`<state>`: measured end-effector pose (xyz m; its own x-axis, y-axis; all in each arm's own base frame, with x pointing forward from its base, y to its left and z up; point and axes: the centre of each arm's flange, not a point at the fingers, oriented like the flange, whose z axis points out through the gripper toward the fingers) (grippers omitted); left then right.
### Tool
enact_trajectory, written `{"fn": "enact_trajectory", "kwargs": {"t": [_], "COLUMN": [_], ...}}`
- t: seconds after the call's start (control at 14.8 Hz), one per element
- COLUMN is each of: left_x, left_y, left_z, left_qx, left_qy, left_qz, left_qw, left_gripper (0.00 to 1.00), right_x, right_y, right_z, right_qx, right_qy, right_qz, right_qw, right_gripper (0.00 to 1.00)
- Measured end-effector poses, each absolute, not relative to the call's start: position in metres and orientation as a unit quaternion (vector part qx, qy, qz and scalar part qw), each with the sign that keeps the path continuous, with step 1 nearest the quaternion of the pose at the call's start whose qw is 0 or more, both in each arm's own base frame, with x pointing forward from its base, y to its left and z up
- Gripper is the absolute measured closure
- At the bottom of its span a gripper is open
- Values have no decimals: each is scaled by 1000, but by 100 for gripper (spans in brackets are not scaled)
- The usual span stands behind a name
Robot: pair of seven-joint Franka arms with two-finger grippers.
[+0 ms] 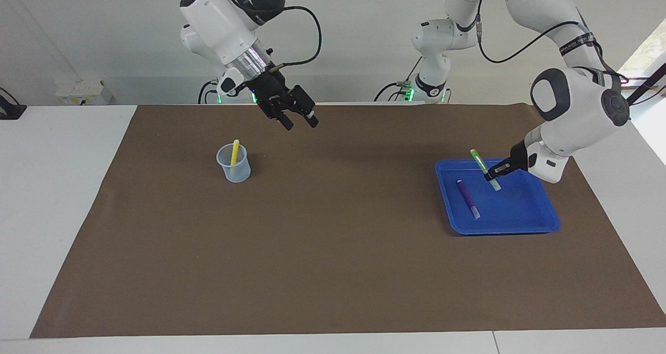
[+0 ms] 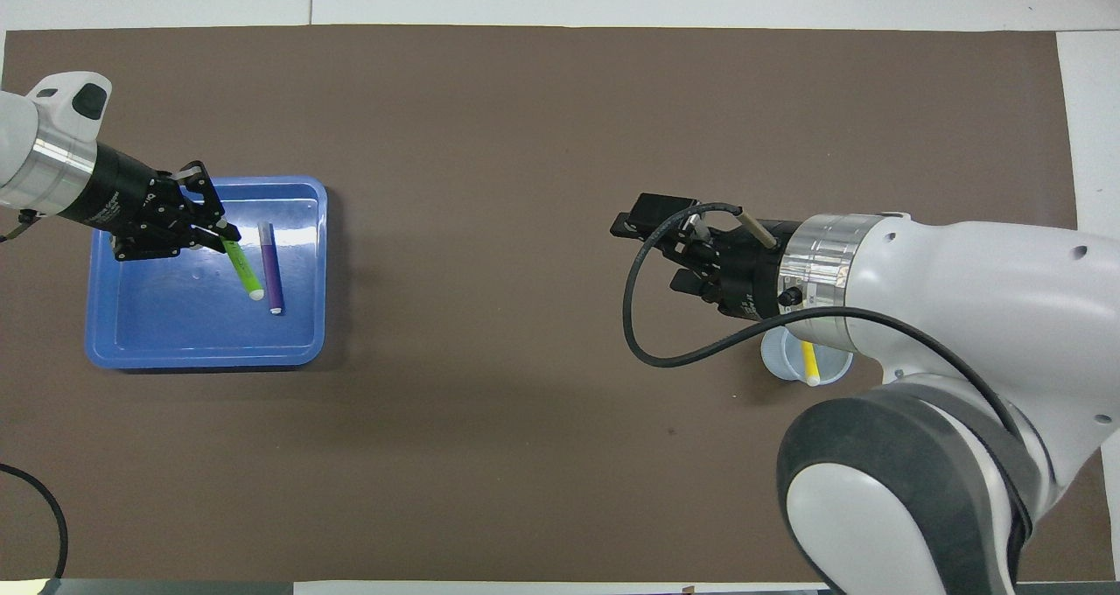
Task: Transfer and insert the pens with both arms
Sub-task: 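Lift the green pen with the left gripper toward the right gripper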
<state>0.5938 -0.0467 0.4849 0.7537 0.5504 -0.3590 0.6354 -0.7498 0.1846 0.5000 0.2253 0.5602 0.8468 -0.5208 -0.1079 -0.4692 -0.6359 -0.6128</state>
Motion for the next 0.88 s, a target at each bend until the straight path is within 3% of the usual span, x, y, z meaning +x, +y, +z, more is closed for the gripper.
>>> {"fn": "enact_trajectory", "kwargs": {"t": [0.4, 0.88], "left_x": [557, 509], "left_y": [-126, -214], "left_z": [543, 525], "left_qx": [790, 718], "left_qy": [508, 565], "left_qz": [-250, -304], "left_qw": [236, 271], "left_gripper": [84, 84], "right_x": [497, 477], "right_y": [244, 309], "right_z": [568, 582], "right_qx": [-869, -864], "right_qy": [324, 303], "right_qz": [-32, -39], "right_qw": [372, 400], "right_gripper": [0, 0]}}
